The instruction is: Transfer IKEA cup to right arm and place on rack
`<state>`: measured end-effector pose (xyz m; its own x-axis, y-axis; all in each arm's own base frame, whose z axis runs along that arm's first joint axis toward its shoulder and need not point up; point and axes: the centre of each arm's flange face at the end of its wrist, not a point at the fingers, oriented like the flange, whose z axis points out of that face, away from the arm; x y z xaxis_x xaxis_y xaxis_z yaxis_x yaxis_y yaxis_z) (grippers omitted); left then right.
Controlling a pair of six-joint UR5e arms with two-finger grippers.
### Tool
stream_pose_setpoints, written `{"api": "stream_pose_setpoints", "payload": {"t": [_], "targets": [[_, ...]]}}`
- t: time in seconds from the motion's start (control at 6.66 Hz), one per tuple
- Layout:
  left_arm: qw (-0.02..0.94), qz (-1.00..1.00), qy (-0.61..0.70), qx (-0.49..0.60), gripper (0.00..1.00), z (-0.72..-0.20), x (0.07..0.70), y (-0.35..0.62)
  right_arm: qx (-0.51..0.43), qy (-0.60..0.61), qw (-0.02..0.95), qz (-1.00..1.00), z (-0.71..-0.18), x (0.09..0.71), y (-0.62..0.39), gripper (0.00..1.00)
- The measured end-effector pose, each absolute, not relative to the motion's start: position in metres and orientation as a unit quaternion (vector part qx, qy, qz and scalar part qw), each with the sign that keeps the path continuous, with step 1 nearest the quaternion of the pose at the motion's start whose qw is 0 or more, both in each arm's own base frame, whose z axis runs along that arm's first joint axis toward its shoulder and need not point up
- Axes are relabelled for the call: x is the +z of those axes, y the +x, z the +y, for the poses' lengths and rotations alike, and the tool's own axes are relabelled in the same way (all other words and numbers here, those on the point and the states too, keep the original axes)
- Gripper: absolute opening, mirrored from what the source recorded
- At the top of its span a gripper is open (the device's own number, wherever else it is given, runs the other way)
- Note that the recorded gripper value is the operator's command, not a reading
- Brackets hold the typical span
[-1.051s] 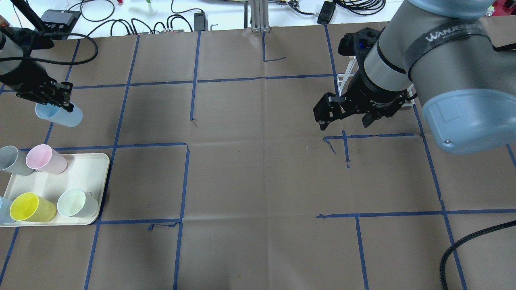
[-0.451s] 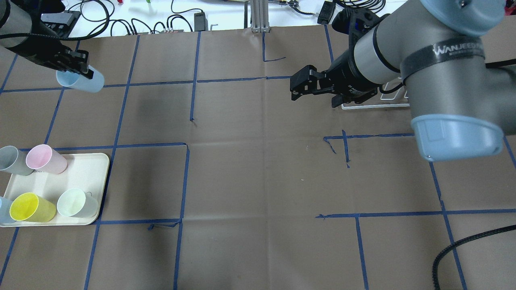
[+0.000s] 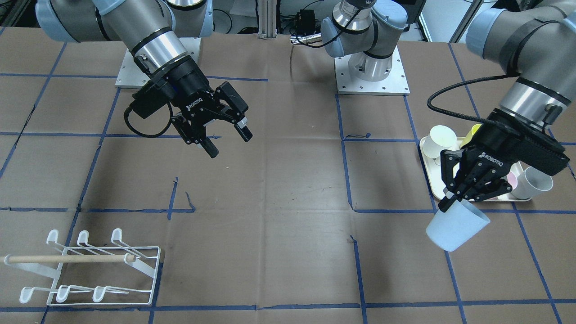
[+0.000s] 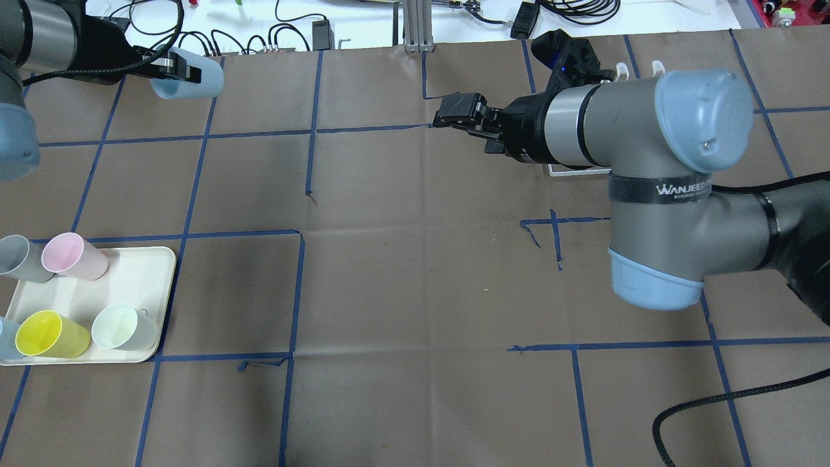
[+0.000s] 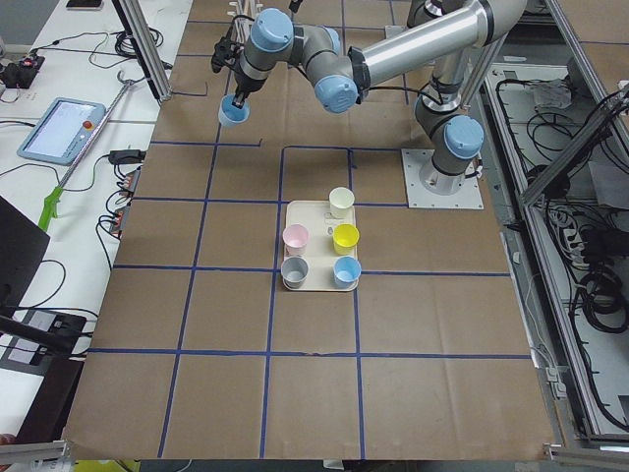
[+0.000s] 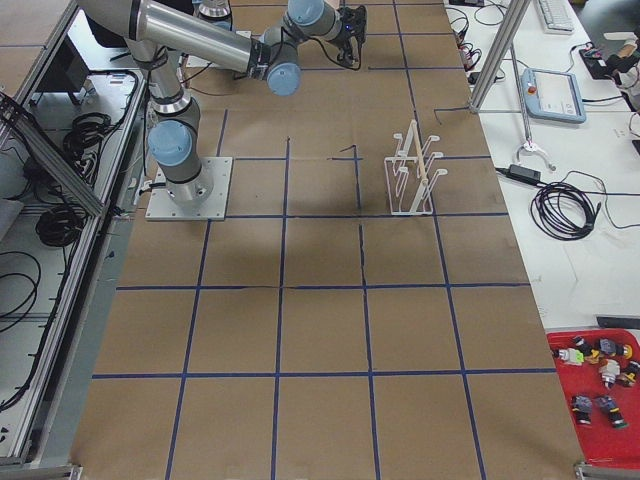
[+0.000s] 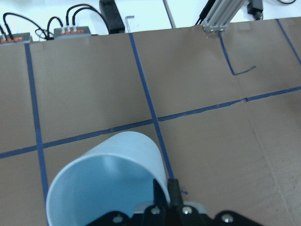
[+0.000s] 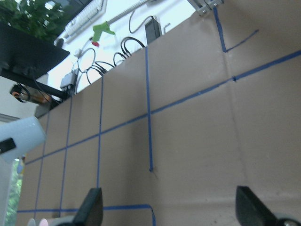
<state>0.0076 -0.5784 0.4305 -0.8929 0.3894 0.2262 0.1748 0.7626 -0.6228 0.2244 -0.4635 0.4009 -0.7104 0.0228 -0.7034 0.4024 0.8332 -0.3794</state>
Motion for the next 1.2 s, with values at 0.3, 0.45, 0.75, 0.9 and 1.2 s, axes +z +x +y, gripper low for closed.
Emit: {"api": "stream_pose_setpoints", "payload": {"t": [0.3, 0.45, 0.75, 0.9, 1.2], "targets": [[0.210, -0.867, -0.201, 0.404, 0.00, -0.552, 0.399, -0.017, -0.311, 0.201, 0.452, 0.812, -0.482, 0.375, 0.230, 1.00], [0.236, -0.831, -0.230, 0.449, 0.00, -0.538, 0.391, -0.030, -0.310, 0.236, 0.495, 0.777, -0.483, 0.360, 0.238, 0.99], [0.286, -0.755, -0.295, 0.511, 0.00, -0.515, 0.388, -0.057, -0.293, 0.280, 0.524, 0.749, -0.479, 0.343, 0.256, 1.00], [0.296, -0.730, -0.319, 0.527, 0.00, -0.505, 0.382, -0.070, -0.292, 0.290, 0.522, 0.747, -0.477, 0.340, 0.262, 1.00], [0.298, -0.708, -0.345, 0.539, 0.00, -0.490, 0.361, -0.089, -0.231, 0.335, 0.545, 0.733, -0.463, 0.332, 0.292, 1.00]]}}
